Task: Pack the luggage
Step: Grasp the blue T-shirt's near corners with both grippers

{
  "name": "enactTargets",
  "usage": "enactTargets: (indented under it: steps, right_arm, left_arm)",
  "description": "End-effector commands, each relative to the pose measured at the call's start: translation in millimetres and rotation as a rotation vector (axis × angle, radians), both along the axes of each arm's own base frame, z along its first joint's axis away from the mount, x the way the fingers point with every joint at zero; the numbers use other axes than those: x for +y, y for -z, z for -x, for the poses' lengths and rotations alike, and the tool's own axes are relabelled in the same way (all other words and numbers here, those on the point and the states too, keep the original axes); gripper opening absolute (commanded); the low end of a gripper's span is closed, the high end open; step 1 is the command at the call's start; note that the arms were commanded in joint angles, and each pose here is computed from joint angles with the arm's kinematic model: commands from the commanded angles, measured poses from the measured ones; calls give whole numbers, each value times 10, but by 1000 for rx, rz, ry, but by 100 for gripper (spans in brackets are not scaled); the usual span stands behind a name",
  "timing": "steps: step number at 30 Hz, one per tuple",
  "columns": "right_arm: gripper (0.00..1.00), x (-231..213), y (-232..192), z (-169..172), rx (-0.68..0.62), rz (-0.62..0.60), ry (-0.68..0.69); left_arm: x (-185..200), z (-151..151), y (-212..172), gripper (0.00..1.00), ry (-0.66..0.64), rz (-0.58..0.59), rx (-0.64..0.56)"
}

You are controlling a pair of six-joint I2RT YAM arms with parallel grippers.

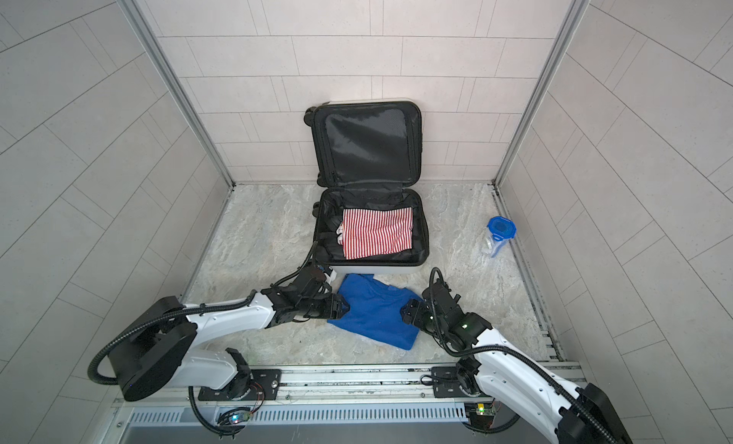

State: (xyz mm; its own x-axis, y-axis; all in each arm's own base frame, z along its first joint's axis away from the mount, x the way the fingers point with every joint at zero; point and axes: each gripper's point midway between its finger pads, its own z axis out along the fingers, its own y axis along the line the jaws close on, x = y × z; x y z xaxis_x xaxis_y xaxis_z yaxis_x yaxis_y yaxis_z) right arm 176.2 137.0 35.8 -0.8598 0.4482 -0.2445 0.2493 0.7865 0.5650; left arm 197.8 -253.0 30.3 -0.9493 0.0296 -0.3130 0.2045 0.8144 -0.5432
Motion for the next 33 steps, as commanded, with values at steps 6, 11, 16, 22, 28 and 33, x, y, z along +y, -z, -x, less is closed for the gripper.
enactTargets:
  steps: [6,11,16,22,28,33]
  right_arm:
    - [82,-9,132,13,43,-11,54]
    - [75,26,115,-39,33,-18,54]
    - [61,55,102,-71,34,-16,48]
    - [34,35,38,-81,21,-11,55]
    - [12,49,-93,-84,-7,-35,51]
    - [2,98,-249,-96,-29,-61,29]
  left_arm:
    - [-88,106,136,60,12,12,51]
    - [-170,131,142,48,29,14,51]
    - [-252,145,151,38,39,21,53]
    - [-327,134,51,22,41,36,39]
    - [-392,149,-155,9,60,23,1]
    - [-485,175,-404,3,87,41,-35]
